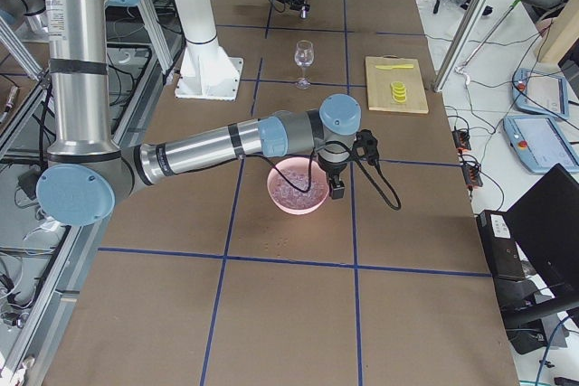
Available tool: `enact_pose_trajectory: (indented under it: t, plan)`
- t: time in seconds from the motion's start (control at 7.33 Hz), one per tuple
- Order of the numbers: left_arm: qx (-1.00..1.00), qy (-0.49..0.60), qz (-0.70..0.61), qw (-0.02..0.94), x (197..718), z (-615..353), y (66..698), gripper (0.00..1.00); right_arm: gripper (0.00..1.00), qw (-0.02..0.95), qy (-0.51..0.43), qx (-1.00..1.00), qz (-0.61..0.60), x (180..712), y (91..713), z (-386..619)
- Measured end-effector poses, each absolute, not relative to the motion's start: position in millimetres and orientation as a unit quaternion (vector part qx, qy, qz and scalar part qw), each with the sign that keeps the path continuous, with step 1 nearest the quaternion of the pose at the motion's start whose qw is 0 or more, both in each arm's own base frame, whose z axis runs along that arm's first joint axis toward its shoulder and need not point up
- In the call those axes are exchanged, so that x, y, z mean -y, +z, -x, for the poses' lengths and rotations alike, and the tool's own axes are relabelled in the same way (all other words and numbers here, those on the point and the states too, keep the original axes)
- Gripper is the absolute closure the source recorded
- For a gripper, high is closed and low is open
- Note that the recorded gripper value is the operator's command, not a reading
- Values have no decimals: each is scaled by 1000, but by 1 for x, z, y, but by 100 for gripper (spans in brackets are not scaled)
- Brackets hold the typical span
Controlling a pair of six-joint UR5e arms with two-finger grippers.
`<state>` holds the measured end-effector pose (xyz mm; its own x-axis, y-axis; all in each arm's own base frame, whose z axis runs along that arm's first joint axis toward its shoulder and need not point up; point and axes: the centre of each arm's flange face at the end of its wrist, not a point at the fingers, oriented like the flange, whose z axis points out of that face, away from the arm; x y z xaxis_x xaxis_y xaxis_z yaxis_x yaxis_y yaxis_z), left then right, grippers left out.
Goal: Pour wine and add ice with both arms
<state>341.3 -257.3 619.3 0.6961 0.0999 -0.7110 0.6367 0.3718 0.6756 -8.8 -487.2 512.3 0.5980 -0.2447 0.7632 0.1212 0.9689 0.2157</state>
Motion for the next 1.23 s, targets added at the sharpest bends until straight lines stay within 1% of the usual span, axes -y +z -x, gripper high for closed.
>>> enact_pose_trajectory:
  t: [0.14, 0.27, 0.55, 0.82, 1.23]
  plan:
    - [-347, -177, -531, 753, 257, -342, 619, 13, 0, 891, -103, 436, -71, 487, 512, 9]
    - [-347, -175, -531, 753, 257, -342, 619, 1, 0, 891, -103, 436, -71, 487, 512, 9]
    - [-349, -161, -524, 760, 255, -342, 619, 0, 0, 891, -103, 436, -71, 487, 512, 9]
    - [-365, -122, -503, 774, 250, -331, 607, 0, 0, 891, -103, 436, -71, 487, 512, 9]
    - [-379, -40, -449, 808, 235, -284, 608, 0, 0, 892, -98, 436, -67, 487, 513, 10]
